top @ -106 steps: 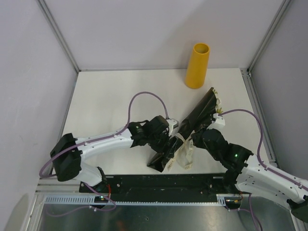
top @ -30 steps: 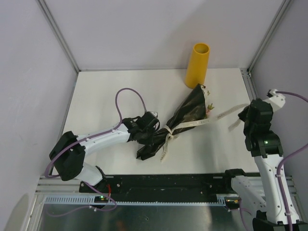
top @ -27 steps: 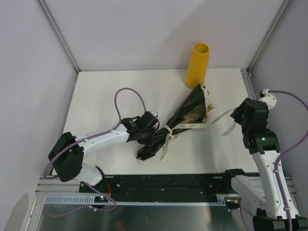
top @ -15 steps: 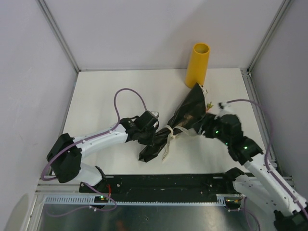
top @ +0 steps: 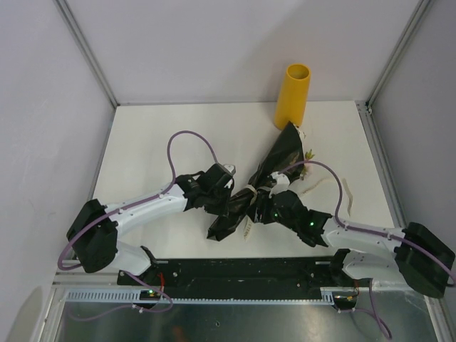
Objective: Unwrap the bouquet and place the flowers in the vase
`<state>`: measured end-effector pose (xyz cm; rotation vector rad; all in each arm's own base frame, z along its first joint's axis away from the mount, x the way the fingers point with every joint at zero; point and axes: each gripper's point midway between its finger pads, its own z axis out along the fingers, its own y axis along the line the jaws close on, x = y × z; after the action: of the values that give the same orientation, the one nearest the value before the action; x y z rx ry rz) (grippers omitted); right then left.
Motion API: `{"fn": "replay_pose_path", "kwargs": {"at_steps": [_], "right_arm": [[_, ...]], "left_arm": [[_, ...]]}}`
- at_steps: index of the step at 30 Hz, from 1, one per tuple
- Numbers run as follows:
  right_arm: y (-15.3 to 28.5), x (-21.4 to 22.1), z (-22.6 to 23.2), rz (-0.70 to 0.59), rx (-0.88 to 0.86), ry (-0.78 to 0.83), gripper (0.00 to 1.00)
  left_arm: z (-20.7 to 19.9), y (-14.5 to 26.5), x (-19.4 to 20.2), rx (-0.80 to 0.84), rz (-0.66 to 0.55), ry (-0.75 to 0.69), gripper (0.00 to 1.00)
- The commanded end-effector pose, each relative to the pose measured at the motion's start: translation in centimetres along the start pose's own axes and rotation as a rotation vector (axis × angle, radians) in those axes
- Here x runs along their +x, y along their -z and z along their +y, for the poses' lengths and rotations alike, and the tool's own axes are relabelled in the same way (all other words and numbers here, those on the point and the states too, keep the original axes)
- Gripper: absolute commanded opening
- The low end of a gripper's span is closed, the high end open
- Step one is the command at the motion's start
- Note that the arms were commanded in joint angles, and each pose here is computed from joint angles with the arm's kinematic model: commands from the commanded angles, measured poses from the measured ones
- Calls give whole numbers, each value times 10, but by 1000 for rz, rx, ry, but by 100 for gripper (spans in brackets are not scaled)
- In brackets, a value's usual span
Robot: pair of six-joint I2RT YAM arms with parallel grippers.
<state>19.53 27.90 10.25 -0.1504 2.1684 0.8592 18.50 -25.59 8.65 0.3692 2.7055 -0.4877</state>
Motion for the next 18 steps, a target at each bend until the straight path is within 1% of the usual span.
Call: {"fn": "replay_pose_path", "kwargs": {"at_steps": [1, 3, 5, 7, 10, 11, 12, 13, 14, 18], "right_arm": [[-15, -19, 9, -119, 4, -50, 51], [-18, -14, 5, -111, 24, -60, 47], [-19, -12, -2, -109, 61, -74, 40], [-15, -14, -10, -122, 106, -85, 30], [-2, -22, -22, -155, 172, -104, 8], [5, -26, -27, -170, 201, -113, 4], [14, -34, -27, -197, 207, -132, 2], [23, -36, -35, -202, 247, -140, 1], [35, -37, -43, -204, 288, -148, 1], [79, -58, -74, -289, 428, -219, 0]], "left_arm": [[-16, 15, -24, 67, -94, 14, 0], [-15, 15, -24, 65, -94, 13, 0], [-15, 15, -24, 62, -97, 14, 0], [-13, 15, -23, 55, -99, 17, 0], [-9, 13, -23, 35, -103, 25, 0], [-6, 12, -23, 20, -110, 28, 0], [-3, 11, -24, 6, -114, 31, 0], [-1, 10, -23, -3, -116, 32, 0], [1, 10, -23, -10, -119, 36, 0], [4, 9, -20, -21, -116, 43, 0]]}}
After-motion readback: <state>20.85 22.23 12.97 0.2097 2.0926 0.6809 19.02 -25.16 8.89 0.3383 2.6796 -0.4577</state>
